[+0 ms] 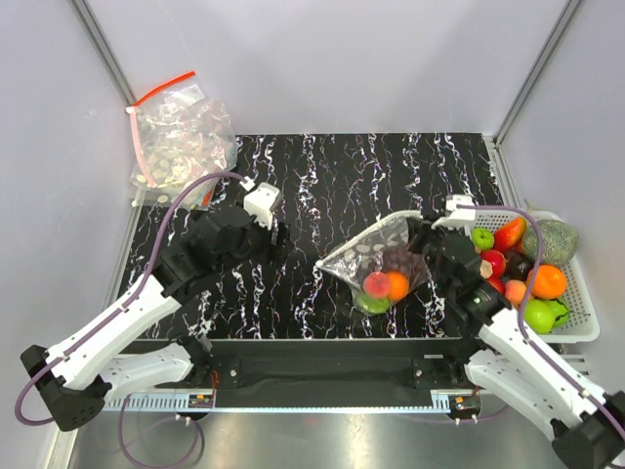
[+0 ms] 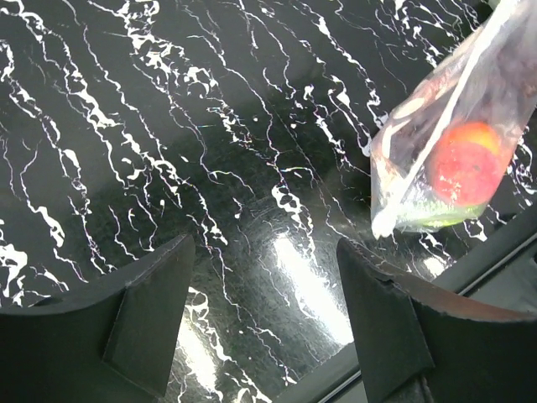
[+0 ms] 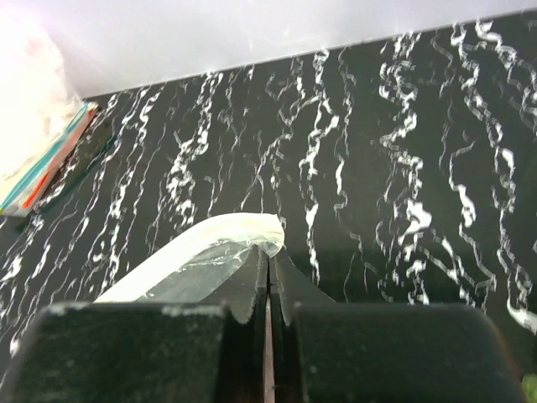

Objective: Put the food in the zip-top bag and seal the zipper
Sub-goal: Place the zipper food storage bag at the center of the board.

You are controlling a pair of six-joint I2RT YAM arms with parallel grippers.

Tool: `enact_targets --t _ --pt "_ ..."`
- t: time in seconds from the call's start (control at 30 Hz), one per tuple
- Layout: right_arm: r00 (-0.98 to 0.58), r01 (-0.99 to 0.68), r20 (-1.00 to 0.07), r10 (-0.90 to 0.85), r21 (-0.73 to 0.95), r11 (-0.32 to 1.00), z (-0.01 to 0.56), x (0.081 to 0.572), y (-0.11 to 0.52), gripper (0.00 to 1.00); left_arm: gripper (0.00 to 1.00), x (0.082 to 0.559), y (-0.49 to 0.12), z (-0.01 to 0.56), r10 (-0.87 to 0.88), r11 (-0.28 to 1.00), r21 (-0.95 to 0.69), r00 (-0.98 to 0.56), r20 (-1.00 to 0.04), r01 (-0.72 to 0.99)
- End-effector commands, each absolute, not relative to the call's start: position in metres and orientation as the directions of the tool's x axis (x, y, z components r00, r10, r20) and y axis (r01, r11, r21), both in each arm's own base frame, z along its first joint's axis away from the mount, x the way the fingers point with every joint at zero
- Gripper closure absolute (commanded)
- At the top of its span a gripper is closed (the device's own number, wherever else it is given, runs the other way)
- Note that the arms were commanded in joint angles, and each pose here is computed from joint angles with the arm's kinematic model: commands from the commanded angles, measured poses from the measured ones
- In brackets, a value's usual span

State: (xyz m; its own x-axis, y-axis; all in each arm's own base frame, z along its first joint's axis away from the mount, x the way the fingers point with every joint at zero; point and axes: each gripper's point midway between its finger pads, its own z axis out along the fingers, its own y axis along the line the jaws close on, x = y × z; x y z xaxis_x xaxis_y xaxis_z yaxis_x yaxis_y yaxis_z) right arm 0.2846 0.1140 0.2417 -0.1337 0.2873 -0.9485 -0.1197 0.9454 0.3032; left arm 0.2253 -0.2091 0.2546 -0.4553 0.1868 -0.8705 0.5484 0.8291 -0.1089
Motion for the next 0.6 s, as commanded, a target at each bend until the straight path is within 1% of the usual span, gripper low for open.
enact_targets --t 0.0,0.03,0.07,0.1,0.13,0.17,0.2,0.23,0.3,0.37,0.43,0.5,0.57 --pt "0.081 -0.085 -0.934 0.347 0.341 0.936 0.322 0.306 0.105 1.00 0.26 0.233 -0.208 0.270 0.116 0.841 -0.137 -0.421 -0.900 0.524" --pt "0.070 -0.075 -0.941 0.332 0.327 0.942 0.324 0.314 0.109 1.00 0.25 0.233 -0.207 0.269 0.114 0.842 -0.138 -0.422 -0.900 0.521" --pt "0.063 -0.068 -0.944 0.323 0.319 0.945 0.324 0.319 0.111 0.96 0.25 0.232 -0.205 0.271 0.109 0.842 -0.139 -0.417 -0.902 0.522" --pt "0.042 -0.056 -0.949 0.312 0.310 0.949 0.320 0.322 0.112 0.87 0.25 0.231 -0.205 0.272 0.107 0.841 -0.140 -0.415 -0.904 0.522" --pt "0.021 -0.048 -0.953 0.303 0.302 0.952 0.319 0.328 0.116 0.72 0.25 0.230 -0.203 0.274 0.102 0.841 -0.142 -0.410 -0.906 0.523" --pt "0.004 -0.049 -0.954 0.300 0.299 0.953 0.317 0.331 0.119 0.54 0.25 0.229 -0.201 0.274 0.099 0.842 -0.142 -0.408 -0.907 0.521" --pt "-0.026 -0.050 -0.959 0.284 0.285 0.957 0.317 0.333 0.121 0.28 0.25 0.228 -0.200 0.274 0.099 0.842 -0.142 -0.408 -0.907 0.521" --pt "-0.061 -0.052 -0.961 0.271 0.274 0.960 0.311 0.335 0.126 0.19 0.23 0.226 -0.199 0.275 0.095 0.839 -0.144 -0.401 -0.911 0.525" --pt "-0.101 -0.023 -0.956 0.275 0.279 0.960 0.312 0.332 0.122 0.06 0.23 0.225 -0.197 0.276 0.087 0.842 -0.146 -0.396 -0.914 0.520" --pt "-0.101 0.000 -0.957 0.273 0.275 0.961 0.318 0.325 0.114 0.03 0.19 0.223 -0.193 0.278 0.068 0.845 -0.153 -0.388 -0.919 0.512" --pt "-0.052 -0.007 -0.953 0.299 0.299 0.954 0.345 0.312 0.104 0.00 0.11 0.220 -0.188 0.284 0.046 0.848 -0.165 -0.380 -0.924 0.504" --pt "-0.044 0.000 -0.949 0.312 0.312 0.950 0.360 0.297 0.094 0.00 0.09 0.216 -0.183 0.287 0.035 0.851 -0.170 -0.377 -0.925 0.497" --pt "-0.010 0.024 -0.929 0.370 0.370 0.929 0.378 0.277 0.077 0.00 0.04 0.210 -0.174 0.294 0.015 0.857 -0.174 -0.362 -0.932 0.485"
